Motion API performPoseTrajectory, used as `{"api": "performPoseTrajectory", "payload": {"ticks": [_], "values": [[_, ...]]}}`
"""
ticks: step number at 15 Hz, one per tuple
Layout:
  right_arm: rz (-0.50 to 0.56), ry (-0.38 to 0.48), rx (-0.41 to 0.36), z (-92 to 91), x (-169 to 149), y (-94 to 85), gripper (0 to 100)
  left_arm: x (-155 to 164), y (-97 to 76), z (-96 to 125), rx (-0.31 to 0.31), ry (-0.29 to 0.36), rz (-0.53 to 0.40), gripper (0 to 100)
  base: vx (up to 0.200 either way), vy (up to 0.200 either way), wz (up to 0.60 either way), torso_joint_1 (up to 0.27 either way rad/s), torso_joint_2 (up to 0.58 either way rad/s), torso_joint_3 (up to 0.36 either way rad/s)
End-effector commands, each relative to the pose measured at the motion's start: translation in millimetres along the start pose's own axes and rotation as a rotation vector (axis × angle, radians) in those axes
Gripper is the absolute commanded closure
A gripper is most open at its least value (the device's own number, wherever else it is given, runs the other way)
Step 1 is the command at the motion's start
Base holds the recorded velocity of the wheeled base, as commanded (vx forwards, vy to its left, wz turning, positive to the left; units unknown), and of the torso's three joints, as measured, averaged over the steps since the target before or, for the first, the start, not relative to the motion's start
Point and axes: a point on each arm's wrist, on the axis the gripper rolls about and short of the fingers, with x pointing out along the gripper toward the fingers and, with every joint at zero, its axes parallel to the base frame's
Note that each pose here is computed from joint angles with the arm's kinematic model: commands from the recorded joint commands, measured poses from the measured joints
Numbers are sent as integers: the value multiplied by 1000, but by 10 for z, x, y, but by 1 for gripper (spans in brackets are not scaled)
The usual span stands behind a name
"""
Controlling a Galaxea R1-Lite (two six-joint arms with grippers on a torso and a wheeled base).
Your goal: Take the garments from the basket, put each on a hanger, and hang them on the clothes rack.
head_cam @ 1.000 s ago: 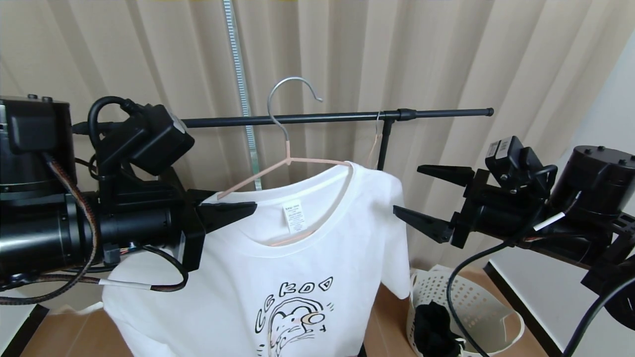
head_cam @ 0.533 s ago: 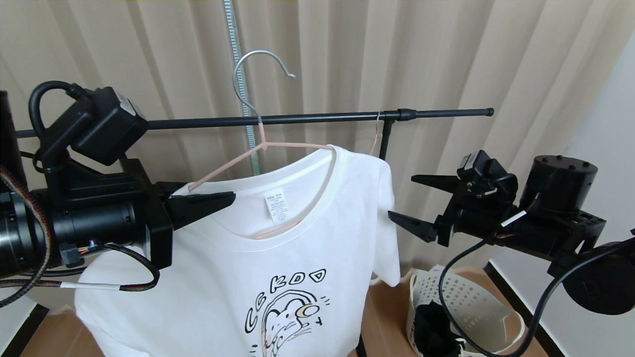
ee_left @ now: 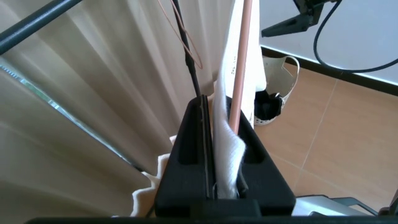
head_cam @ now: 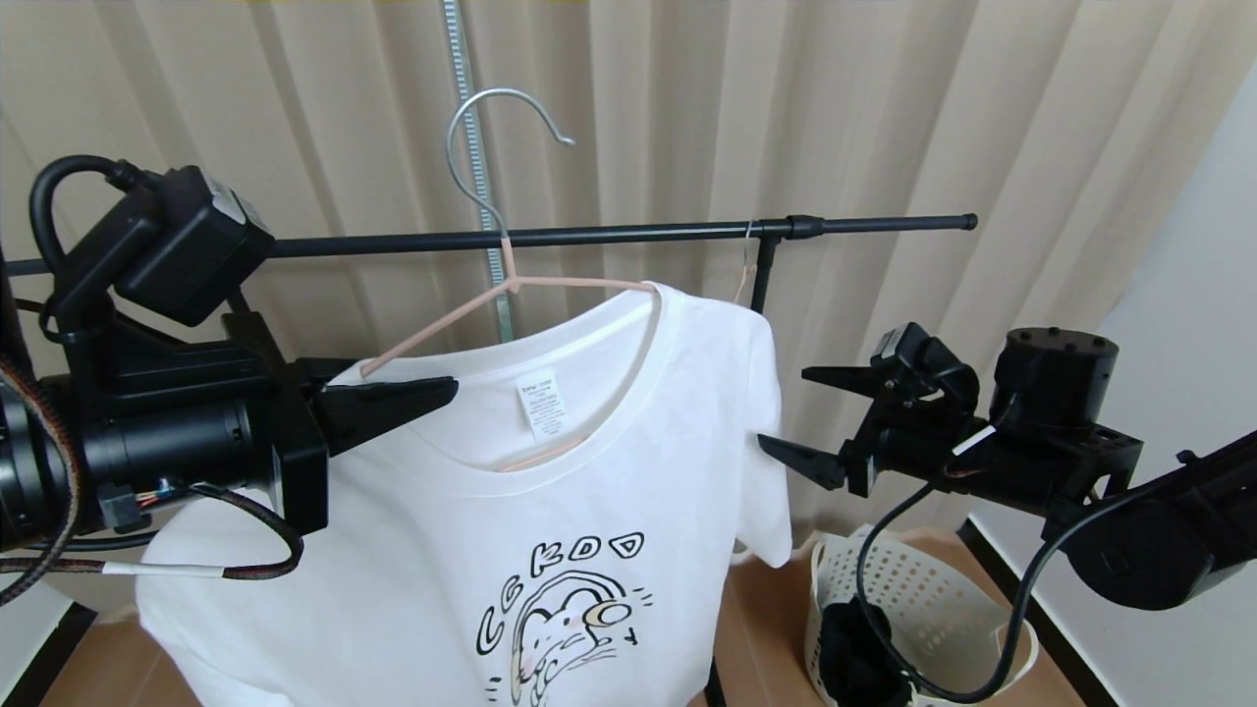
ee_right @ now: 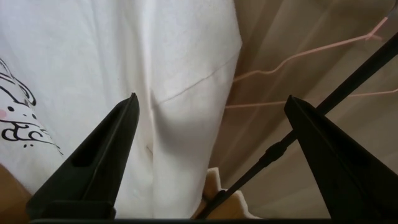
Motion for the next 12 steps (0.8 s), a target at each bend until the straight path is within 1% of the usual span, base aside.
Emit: {"api": "performPoseTrajectory", "payload": {"ticks": [1, 2, 3, 6, 9, 10, 12], "values": [[3, 16, 11, -74, 74, -14, 0, -4, -17, -37, -4, 9, -6, 100, 0, 0, 0, 0, 0, 0], [0, 22, 13, -92, 89, -19, 0, -3, -16, -43, -3, 7, -4, 100, 0, 0, 0, 0, 0, 0], [-2, 21, 12, -90, 101, -22, 100, -1, -17, -48, -2, 4, -3, 100, 0, 0, 0, 0, 0, 0], [-11, 29, 13, -101, 121, -15, 100, -5, -18, -39, 1, -3, -2, 100, 0, 0, 0, 0, 0, 0], [-25, 14, 8, -70, 139, -76, 100, -21, -22, -30, 3, -8, 0, 100, 0, 0, 0, 0, 0, 0], [-54, 6, 8, -56, 101, -174, 100, -24, -25, -45, 0, -4, 0, 100, 0, 0, 0, 0, 0, 0], [-82, 0, 8, -44, 73, -268, 100, -43, -34, -50, -9, -5, 0, 100, 0, 0, 0, 0, 0, 0]]}}
